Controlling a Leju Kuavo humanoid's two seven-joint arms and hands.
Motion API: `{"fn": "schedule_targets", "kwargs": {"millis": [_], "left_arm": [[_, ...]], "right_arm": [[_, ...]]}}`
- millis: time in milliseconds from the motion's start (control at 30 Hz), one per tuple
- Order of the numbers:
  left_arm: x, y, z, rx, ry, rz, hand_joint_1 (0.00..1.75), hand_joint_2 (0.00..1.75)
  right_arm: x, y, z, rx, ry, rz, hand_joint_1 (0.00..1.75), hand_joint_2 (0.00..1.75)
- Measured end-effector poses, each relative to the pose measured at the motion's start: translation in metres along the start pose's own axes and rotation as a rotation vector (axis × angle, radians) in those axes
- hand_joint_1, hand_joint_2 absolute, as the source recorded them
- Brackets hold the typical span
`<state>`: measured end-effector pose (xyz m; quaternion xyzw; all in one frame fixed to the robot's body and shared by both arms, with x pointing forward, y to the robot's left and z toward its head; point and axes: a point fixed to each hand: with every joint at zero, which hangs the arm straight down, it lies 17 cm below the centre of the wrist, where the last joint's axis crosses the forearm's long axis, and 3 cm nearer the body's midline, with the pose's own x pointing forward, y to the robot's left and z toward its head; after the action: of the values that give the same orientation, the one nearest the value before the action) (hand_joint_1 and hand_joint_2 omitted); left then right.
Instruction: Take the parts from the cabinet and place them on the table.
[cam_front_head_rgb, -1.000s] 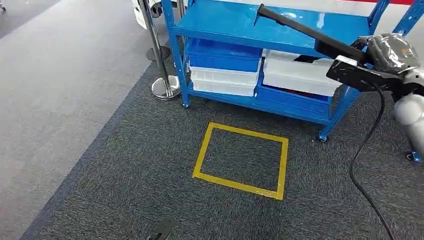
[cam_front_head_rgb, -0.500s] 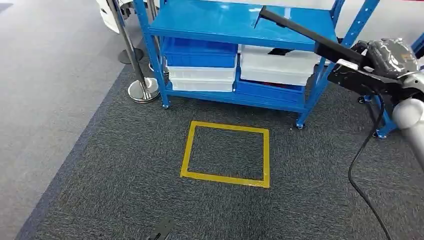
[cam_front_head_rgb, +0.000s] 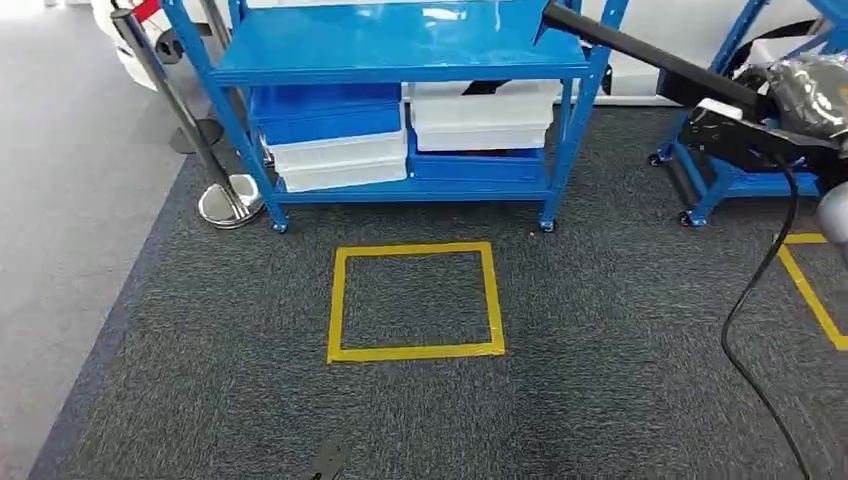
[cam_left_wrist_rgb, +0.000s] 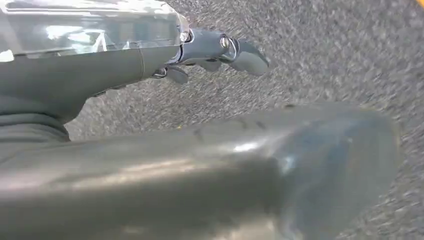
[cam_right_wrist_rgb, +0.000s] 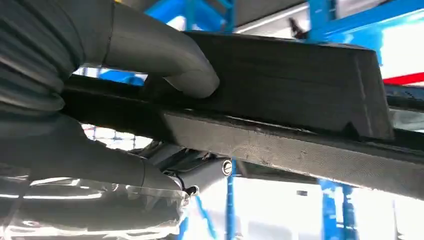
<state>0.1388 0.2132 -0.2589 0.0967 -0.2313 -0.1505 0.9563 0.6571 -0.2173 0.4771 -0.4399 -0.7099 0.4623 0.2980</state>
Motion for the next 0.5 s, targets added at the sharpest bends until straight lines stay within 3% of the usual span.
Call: {"fn": "schedule_targets", "kwargs": {"millis": [500], "left_arm": [[-0.018,-0.008,0.005,-0.022,0.038,0.008,0.00,0.00]], "right_arm": [[-0.066,-0.014,0.029,0.000,0.072,0.070,1.75,1.75]]}}
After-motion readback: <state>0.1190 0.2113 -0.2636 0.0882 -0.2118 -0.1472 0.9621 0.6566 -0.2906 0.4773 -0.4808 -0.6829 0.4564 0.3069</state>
